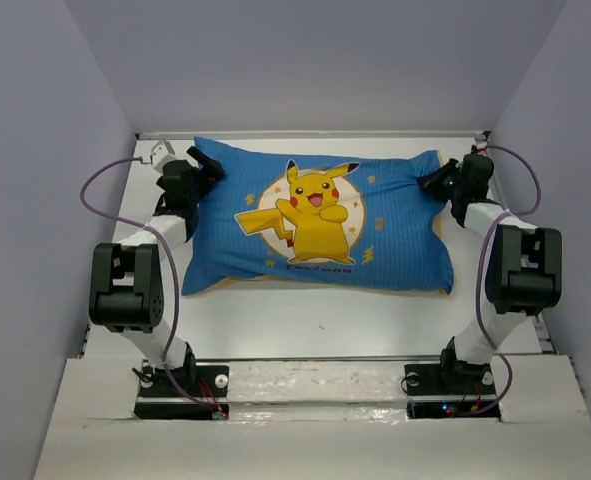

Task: Put the pillow into the pillowcase

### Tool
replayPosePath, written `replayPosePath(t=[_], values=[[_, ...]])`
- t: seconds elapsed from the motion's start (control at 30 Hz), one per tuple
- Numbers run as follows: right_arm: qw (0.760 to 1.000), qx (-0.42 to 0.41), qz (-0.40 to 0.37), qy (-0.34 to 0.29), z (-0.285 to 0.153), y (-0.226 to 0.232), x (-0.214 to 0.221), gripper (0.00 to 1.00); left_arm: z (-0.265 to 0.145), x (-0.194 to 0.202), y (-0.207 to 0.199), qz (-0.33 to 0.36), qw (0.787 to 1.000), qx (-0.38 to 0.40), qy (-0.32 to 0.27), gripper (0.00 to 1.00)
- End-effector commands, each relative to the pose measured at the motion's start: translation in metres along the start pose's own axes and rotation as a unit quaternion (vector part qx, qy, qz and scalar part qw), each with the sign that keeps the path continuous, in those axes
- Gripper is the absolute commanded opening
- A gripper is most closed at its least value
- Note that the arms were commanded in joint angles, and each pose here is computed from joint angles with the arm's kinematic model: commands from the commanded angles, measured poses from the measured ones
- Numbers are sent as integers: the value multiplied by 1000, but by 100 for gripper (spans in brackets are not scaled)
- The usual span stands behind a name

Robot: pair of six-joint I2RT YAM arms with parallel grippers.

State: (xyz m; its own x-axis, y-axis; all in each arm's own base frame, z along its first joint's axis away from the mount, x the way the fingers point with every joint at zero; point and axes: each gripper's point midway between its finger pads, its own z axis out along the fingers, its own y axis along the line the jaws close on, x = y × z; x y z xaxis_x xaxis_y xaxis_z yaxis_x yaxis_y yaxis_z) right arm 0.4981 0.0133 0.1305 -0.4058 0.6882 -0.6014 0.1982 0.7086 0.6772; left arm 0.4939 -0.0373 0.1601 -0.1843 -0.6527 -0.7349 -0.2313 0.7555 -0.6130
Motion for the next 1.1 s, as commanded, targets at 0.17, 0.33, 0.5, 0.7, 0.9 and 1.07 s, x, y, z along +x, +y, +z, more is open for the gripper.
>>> replayPosePath(t=[0.17, 0.33, 0.5, 0.7, 0.9, 1.07], values=[[992, 0, -66, -107, -38, 38, -68, 11, -34, -68, -56, -14, 993, 73, -89, 99], [975, -61, -95, -190, -118, 105, -114, 47, -108, -140, -97, 2, 976, 121, -180, 99], [960, -136, -111, -219, -188, 153, -119, 88, -206, -183, -131, 14, 948, 192, -252, 99], [962, -200, -167, -85, -172, 172, -67, 62, -229, -113, -152, 38, 950, 281, -133, 99], [963, -179, -201, -12, -139, 174, -15, 0, -228, -15, -167, 77, 947, 311, -18, 99], [946, -226, -213, -87, -203, 199, -24, 1, -268, -12, -178, 97, 928, 360, -24, 99]])
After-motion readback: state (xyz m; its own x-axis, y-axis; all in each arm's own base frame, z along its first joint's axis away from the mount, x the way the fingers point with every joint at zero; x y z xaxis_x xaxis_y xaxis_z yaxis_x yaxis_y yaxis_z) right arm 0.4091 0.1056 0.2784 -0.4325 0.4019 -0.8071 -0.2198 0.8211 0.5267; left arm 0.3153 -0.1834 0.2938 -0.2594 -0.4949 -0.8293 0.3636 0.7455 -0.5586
